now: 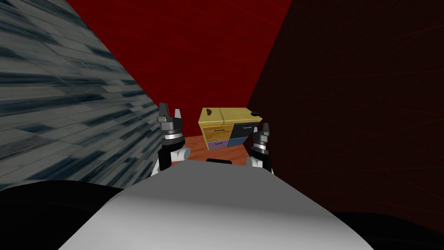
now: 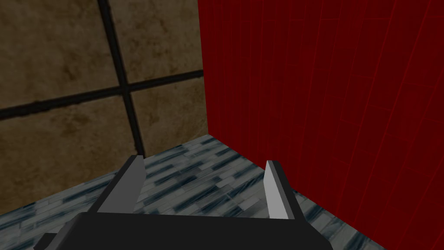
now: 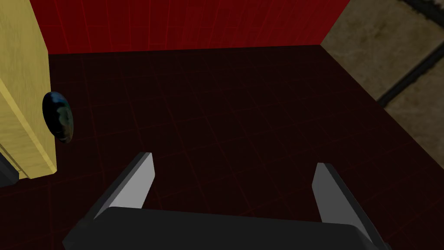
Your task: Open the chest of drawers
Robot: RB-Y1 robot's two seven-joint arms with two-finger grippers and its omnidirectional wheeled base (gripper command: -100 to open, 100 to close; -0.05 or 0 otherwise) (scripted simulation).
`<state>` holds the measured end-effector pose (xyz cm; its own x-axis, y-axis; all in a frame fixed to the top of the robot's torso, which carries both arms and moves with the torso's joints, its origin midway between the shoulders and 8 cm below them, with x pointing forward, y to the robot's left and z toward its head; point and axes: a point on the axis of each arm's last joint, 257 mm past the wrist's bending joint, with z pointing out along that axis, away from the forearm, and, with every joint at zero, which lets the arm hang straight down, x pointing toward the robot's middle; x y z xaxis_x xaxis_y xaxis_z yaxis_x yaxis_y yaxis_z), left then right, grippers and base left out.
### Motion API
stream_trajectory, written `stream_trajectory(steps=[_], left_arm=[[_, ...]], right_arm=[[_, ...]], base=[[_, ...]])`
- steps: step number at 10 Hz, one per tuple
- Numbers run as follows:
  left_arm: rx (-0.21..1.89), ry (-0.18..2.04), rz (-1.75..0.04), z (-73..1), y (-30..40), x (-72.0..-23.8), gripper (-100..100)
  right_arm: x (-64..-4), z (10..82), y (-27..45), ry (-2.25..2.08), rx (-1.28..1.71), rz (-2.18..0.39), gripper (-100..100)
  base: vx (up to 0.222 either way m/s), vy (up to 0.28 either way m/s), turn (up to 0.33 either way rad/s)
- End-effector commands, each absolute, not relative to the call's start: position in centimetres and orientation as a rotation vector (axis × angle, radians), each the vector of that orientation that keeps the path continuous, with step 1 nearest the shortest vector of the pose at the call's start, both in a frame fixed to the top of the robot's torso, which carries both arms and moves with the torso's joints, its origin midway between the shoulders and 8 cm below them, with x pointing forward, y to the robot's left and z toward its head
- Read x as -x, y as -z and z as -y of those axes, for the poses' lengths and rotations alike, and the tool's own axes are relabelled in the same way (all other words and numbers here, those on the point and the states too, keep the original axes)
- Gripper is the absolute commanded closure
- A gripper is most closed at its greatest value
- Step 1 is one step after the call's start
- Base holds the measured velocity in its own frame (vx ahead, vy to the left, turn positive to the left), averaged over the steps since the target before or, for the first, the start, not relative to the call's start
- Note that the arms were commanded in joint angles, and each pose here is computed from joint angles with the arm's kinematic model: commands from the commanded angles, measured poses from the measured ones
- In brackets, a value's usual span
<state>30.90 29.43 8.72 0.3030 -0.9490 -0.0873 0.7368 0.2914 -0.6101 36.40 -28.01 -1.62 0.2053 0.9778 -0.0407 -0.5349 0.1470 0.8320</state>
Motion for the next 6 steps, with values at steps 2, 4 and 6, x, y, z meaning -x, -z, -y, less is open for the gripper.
stream_trajectory(steps=[2,4,6], left_arm=[[0.513,1.184,-0.486,-29.43,-8.72,-30.90,0],[0.513,1.184,-0.486,-29.42,-8.73,-30.89,0],[0.513,1.184,-0.486,-29.42,-8.73,-30.89,0]], right_arm=[[-36.40,28.01,1.62,-1.225,-0.795,-0.697,0],[-36.40,28.01,1.61,-1.225,-0.794,-0.697,0],[-36.40,28.01,1.61,-1.225,-0.794,-0.697,0]], base=[[0.000,0.000,0.000],[0.000,0.000,0.000],[0.000,0.000,0.000]])
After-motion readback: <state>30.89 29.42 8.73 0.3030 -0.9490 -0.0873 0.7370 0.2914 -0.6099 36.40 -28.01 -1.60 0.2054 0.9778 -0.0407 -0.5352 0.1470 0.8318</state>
